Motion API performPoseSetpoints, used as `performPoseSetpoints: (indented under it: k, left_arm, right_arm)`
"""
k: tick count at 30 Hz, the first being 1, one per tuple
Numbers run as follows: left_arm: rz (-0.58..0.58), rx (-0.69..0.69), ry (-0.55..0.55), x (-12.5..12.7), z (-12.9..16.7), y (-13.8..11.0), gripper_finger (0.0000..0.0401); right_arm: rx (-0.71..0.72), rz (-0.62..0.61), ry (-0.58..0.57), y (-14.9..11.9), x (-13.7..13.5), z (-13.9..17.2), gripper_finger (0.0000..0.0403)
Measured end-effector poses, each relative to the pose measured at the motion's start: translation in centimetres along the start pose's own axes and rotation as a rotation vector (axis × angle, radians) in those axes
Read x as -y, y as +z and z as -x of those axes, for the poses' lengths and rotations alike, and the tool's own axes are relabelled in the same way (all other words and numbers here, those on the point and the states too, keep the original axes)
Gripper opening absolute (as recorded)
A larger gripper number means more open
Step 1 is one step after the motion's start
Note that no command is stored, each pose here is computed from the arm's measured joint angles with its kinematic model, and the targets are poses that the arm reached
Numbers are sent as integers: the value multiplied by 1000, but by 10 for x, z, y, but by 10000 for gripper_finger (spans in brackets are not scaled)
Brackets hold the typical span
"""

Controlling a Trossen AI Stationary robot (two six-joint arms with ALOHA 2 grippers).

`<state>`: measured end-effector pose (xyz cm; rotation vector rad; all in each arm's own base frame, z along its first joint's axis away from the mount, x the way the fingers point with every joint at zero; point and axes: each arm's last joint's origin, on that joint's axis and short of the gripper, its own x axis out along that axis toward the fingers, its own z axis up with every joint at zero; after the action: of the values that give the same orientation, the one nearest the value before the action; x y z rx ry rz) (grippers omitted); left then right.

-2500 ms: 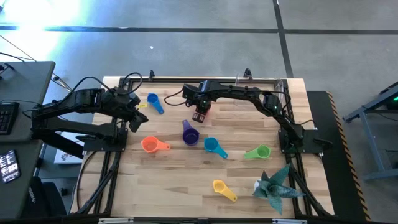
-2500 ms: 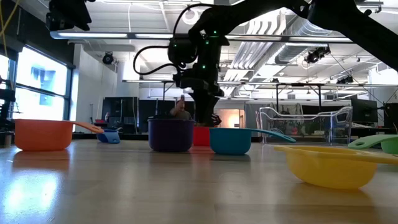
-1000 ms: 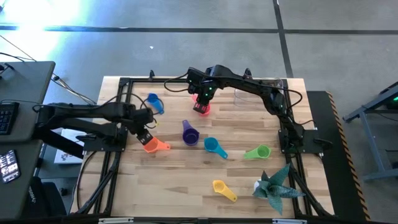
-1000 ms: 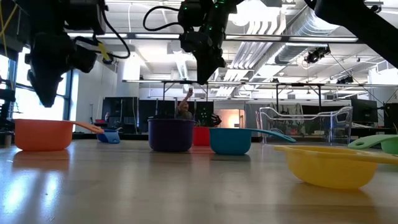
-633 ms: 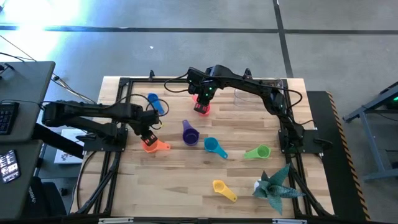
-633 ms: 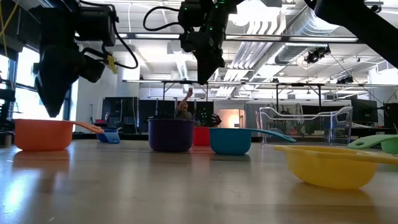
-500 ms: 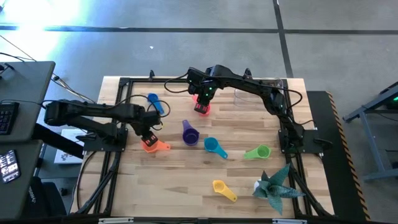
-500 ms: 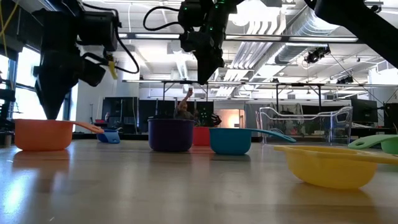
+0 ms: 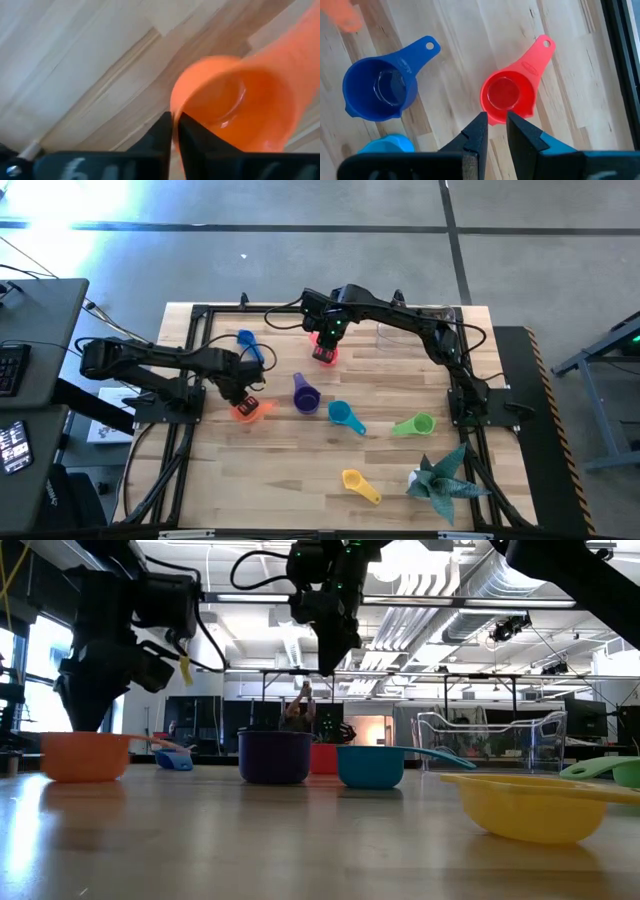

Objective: Nest measuring cups in basket
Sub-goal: Stack the orange measuring cup on top of the purple measuring cup

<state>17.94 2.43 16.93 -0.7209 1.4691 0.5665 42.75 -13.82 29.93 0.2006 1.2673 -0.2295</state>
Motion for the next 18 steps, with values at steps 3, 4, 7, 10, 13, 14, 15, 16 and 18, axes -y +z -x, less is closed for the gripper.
performPoseSetpoints:
  k: [3,4,7,10,13,14,15,16,18]
  left_arm:
    - [34,13,-28,2,0,2,9]
    - [46,14,-43,3,0,2,11]
    - [86,21,-93,6,1,5,11]
    - [107,38,-117,8,3,5,5]
    - [121,49,-134,10,5,2,5]
    - [125,53,-140,11,7,0,5]
    - [128,60,-150,11,9,-1,5]
    - [133,67,-159,12,11,-3,5]
    - [152,86,-176,13,15,-6,4]
  right_arm:
    - [-8,-24,0,-1,0,0,62]
    - [-13,-24,2,-1,-1,0,62]
    - [-31,-54,7,-3,-2,0,62]
    - [-50,-69,8,-5,-4,1,62]
    - [-40,-61,10,-6,-7,7,62]
    - [-32,-57,12,-6,-9,9,62]
    - [-19,-55,13,-6,-11,13,62]
    - [-14,-57,14,-7,-13,16,62]
    - [15,-65,17,-6,-16,25,62]
